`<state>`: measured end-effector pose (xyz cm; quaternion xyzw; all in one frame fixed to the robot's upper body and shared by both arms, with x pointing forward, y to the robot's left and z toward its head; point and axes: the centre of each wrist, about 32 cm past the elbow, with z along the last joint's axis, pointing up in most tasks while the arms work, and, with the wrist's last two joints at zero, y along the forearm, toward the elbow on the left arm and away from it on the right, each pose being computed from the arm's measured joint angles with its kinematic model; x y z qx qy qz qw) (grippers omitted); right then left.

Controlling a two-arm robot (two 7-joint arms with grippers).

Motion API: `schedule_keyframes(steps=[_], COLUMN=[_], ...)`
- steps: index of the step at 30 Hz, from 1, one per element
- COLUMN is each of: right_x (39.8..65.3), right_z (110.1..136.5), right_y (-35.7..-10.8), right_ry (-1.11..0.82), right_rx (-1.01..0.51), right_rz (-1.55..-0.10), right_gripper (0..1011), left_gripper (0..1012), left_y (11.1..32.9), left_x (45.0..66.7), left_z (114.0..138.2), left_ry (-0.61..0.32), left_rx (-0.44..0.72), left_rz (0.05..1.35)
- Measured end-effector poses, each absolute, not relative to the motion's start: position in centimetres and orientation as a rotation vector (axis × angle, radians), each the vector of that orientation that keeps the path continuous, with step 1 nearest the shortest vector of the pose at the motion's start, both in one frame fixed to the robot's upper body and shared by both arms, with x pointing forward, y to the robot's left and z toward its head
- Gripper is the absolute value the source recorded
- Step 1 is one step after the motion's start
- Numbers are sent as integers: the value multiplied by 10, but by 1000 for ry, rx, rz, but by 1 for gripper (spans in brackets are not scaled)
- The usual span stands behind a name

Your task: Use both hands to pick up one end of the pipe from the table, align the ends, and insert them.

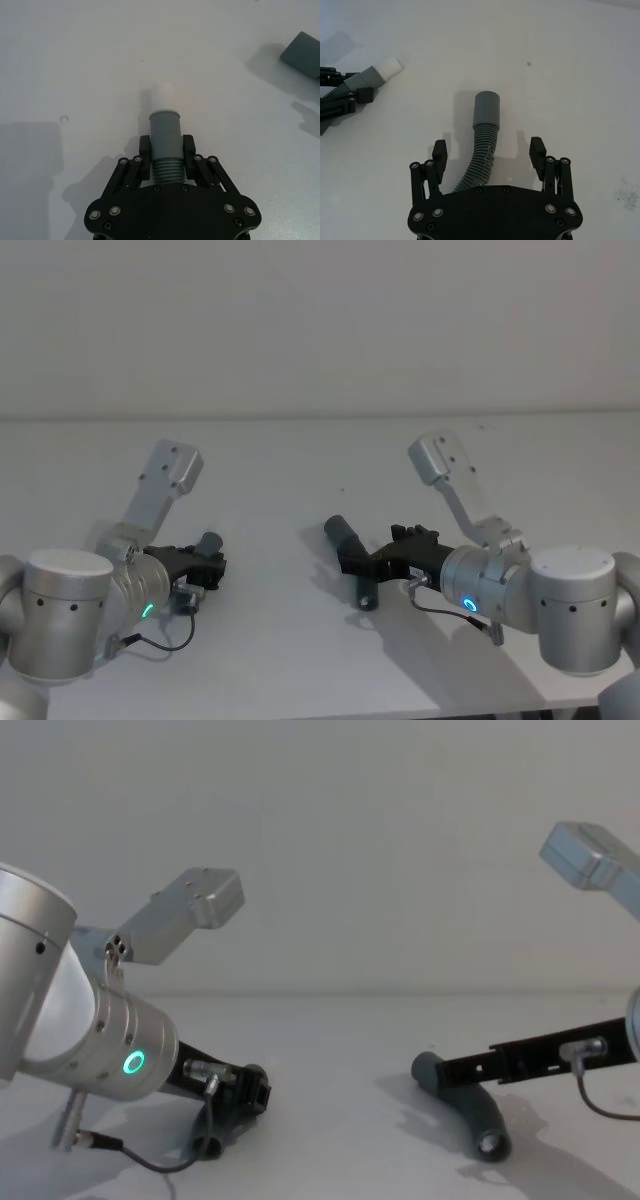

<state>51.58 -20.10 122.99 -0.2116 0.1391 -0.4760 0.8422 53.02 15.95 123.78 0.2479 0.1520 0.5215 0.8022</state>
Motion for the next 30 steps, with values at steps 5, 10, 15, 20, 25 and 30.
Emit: schedule_keyframes(steps=[5,10,15,20,25,30], right_x=[518,519,521,522,523,524], right_z=[1228,1227,1225,1223,1221,1220], right_y=[-199,-198,-195,-192,-190,-188], right_ry=[299,303,308,314,317,320], right_rx=[-458,-466,-472,-478,-483,-487], right_rz=[-1012,-1016,-1020,-1022,-1025,-1025], right_gripper=[1000,1000,1000,1000,1000,1000], left_gripper=[344,343,343,343,343,343], left_y=[160,160,160,160,160,160], left_x=[530,530,530,530,530,530], left_z=[1238,1238,1238,1238,1238,1238], left_ry=[326,326,326,326,326,326], left_rx=[531,531,531,531,531,531], left_rz=[1118,1118,1118,1118,1118,1118])
